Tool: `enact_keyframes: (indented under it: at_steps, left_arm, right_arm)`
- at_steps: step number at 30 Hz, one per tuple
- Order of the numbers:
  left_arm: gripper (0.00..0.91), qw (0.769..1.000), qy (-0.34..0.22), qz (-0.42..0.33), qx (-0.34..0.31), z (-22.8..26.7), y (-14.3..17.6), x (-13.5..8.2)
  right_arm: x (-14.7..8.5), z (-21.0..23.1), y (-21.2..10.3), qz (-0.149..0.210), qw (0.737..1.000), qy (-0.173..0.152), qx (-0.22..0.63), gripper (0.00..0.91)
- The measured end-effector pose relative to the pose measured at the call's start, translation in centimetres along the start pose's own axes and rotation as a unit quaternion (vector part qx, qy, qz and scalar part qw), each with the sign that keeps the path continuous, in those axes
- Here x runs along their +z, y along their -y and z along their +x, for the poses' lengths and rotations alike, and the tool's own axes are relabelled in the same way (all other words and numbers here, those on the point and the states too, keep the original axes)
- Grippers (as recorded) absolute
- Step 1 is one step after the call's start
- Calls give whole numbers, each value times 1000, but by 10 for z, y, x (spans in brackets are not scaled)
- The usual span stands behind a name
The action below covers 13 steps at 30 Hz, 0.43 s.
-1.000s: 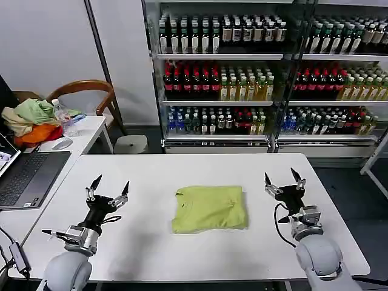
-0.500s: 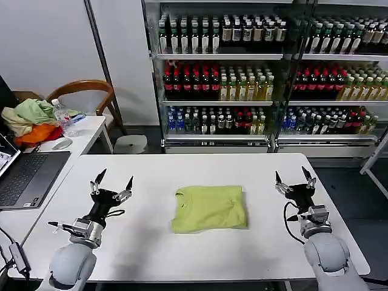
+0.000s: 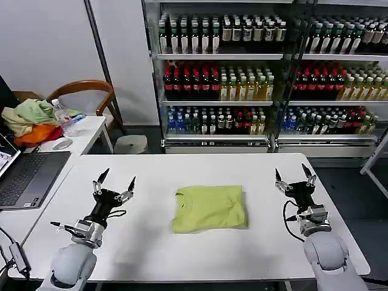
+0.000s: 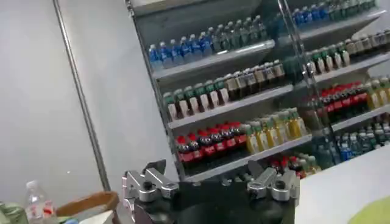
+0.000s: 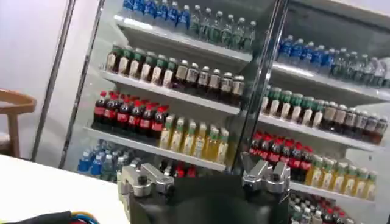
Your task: Fold and organize the clothes.
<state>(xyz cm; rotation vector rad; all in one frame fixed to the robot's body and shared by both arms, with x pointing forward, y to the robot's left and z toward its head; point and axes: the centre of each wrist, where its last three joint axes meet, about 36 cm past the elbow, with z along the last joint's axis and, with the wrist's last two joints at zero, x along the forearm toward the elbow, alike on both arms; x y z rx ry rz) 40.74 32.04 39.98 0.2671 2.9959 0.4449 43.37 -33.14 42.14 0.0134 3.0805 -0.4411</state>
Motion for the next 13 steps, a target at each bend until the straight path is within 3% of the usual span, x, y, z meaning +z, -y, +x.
enact_keyframes:
  at_steps: [13]
  left_arm:
    - [907, 999, 32, -6, 21, 6, 6, 4]
  right_arm:
    - [7, 4, 6, 16, 1000, -5, -2, 907]
